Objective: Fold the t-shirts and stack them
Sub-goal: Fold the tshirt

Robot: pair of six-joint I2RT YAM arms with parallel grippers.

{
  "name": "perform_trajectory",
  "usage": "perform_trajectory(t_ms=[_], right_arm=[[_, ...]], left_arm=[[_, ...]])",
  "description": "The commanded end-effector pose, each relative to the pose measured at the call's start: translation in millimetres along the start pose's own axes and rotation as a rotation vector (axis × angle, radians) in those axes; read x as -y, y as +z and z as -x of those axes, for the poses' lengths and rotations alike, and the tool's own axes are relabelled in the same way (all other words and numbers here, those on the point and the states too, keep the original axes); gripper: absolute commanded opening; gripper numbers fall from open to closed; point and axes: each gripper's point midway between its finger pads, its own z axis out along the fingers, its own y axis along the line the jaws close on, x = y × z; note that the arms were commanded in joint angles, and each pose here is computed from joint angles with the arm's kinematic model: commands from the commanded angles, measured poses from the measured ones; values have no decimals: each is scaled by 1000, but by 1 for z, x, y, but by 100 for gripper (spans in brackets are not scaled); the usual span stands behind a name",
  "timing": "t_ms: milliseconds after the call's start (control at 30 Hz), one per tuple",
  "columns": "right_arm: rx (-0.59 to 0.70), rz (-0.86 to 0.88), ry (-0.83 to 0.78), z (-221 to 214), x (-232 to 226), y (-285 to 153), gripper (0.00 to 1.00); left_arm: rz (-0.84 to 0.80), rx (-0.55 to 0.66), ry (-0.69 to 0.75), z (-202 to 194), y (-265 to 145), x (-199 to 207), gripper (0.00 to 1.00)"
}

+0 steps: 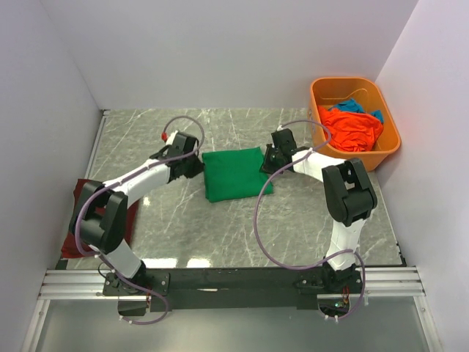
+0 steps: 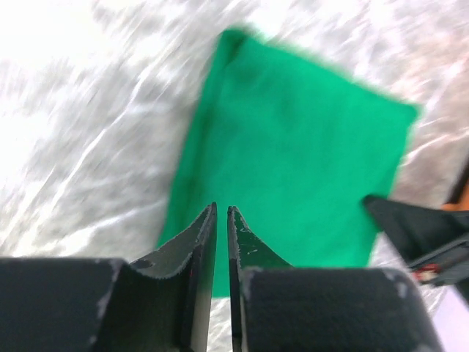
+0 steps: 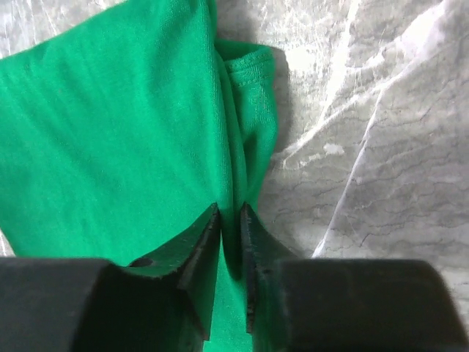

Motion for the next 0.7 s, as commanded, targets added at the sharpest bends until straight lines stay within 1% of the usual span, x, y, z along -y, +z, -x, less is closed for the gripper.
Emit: perform_trajectory(t_ms=[0, 67, 167, 233, 300, 333, 433, 533, 667], right_arm=[[74, -1, -26, 31, -8, -16, 27], [88, 5, -29, 39, -13, -23, 31], [93, 0, -35, 46, -17, -29, 37], [100, -10, -37, 51, -17, -31, 37], [106, -2, -35, 54, -21, -34, 37], [109, 3, -35, 55, -23, -36, 37], [108, 26, -34, 57, -31, -38, 37], [91, 42, -42, 55, -38, -36, 37], [60, 71, -42, 52, -44, -24, 37]], left_arm=[[-53, 82, 37, 33, -7, 32, 16], [-65, 71, 55, 36, 4, 40, 14], [-51, 33, 54, 35, 26, 40, 10], [-45, 25, 51, 34, 42, 37, 10], [-52, 32, 33, 42, 53, 34, 10], [-80, 28, 19, 44, 62, 37, 10], [-93, 27, -23, 54, 81, 26, 10], [-91, 24, -46, 59, 92, 18, 11], [-147, 21, -58, 63, 90, 27, 13]])
